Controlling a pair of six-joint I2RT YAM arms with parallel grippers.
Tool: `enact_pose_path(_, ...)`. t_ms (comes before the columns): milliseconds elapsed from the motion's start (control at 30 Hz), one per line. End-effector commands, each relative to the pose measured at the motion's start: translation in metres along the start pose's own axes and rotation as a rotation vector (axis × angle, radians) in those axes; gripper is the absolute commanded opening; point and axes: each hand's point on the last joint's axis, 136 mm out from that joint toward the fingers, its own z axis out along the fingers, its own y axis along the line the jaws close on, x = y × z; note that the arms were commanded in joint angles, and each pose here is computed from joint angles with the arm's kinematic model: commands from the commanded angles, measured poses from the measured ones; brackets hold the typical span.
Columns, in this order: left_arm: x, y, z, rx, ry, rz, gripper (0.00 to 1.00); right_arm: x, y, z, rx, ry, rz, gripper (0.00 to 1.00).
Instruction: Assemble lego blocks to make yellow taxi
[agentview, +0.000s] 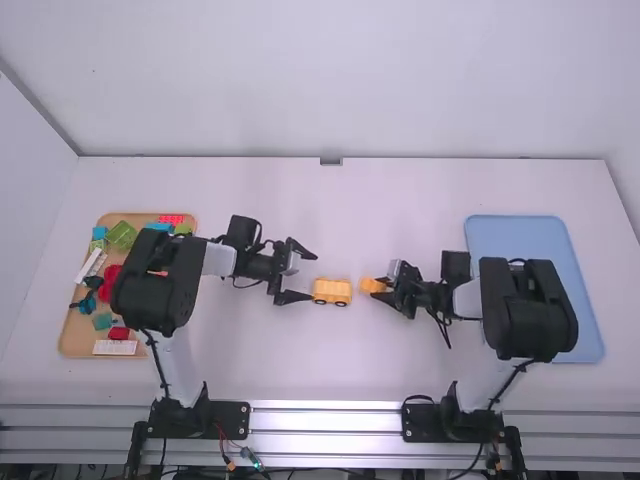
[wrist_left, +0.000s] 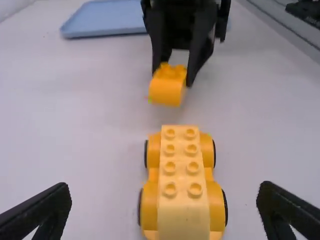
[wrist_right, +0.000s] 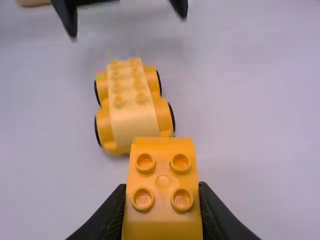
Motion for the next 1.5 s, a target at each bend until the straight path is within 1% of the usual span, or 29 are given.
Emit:
enact_pose_path(0,0.007,-0.011,0.011,0.005,0.023,-0.129,0.99,-0.026,-0.004,0.001,-0.020,-0.038,-0.050,0.12)
enact_pose_path(100,0.014,-0.009,0.022,-0.047,0.066,-0.150,0.99,-0.040,-0.005,0.007,-0.047,-0.039,-0.074,0.12)
enact_pose_path(167,0.014,-0.009,0.025,-0.056,0.072,-0.148,0.99,-0.044,-0.005,0.010,-0.060,-0.039,-0.082,0.11)
enact_pose_path(267,0.019,-0.010,0.031,-0.056,0.095,-0.144,0.99,-0.052,0.003,0.019,-0.116,-0.034,-0.121,0.11)
enact_pose_path(367,0.024,-0.010,0.033,-0.038,0.093,-0.167,0.99,-0.054,0.009,0.023,-0.150,-0.026,-0.143,0.10)
enact_pose_path(433,0.025,-0.012,0.036,-0.008,0.071,-0.157,0.99,-0.055,0.011,0.026,-0.163,-0.018,-0.152,0.09)
enact_pose_path(500,0.027,-0.013,0.039,0.021,0.052,-0.144,0.99,-0.054,0.011,0.027,-0.163,0.000,-0.149,0.09)
enact_pose_path(700,0.036,-0.013,0.043,0.029,0.052,-0.150,1.00,-0.054,0.010,0.027,-0.160,-0.001,-0.146,0.08)
enact_pose_path(767,0.037,-0.012,0.043,0.025,0.042,-0.138,0.97,-0.054,0.010,0.027,-0.159,0.000,-0.147,0.07)
enact_pose_path(800,0.036,-0.013,0.043,0.024,0.038,-0.134,0.93,-0.053,0.010,0.027,-0.159,0.000,-0.146,0.08)
enact_pose_path(833,0.036,-0.015,0.044,0.024,0.036,-0.122,0.87,-0.054,0.010,0.027,-0.159,0.000,-0.146,0.07)
enact_pose_path(867,0.037,-0.015,0.044,0.023,0.037,-0.120,0.86,-0.054,0.010,0.027,-0.159,0.000,-0.147,0.07)
enact_pose_path(900,0.038,-0.015,0.043,0.014,0.040,-0.116,0.81,-0.054,0.010,0.027,-0.159,0.000,-0.147,0.07)
enact_pose_path(933,0.039,-0.016,0.043,0.013,0.042,-0.114,0.79,-0.054,0.010,0.027,-0.159,-0.001,-0.149,0.07)
enact_pose_path(1000,0.039,-0.019,0.044,0.015,0.041,-0.105,0.72,-0.054,0.010,0.027,-0.159,-0.001,-0.150,0.06)
enact_pose_path(1233,0.039,-0.019,0.045,0.014,0.043,-0.104,0.64,-0.055,0.012,0.029,-0.165,-0.001,-0.153,0.04)
enact_pose_path(1300,0.039,-0.019,0.045,0.015,0.040,-0.100,0.60,-0.055,0.014,0.031,-0.175,0.000,-0.162,0.04)
enact_pose_path(1333,0.039,-0.018,0.045,0.014,0.042,-0.096,0.56,-0.055,0.015,0.032,-0.174,0.003,-0.164,0.04)
enact_pose_path(1467,0.039,-0.019,0.046,0.016,0.047,-0.094,0.54,-0.052,0.016,0.039,-0.180,0.016,-0.179,0.03)
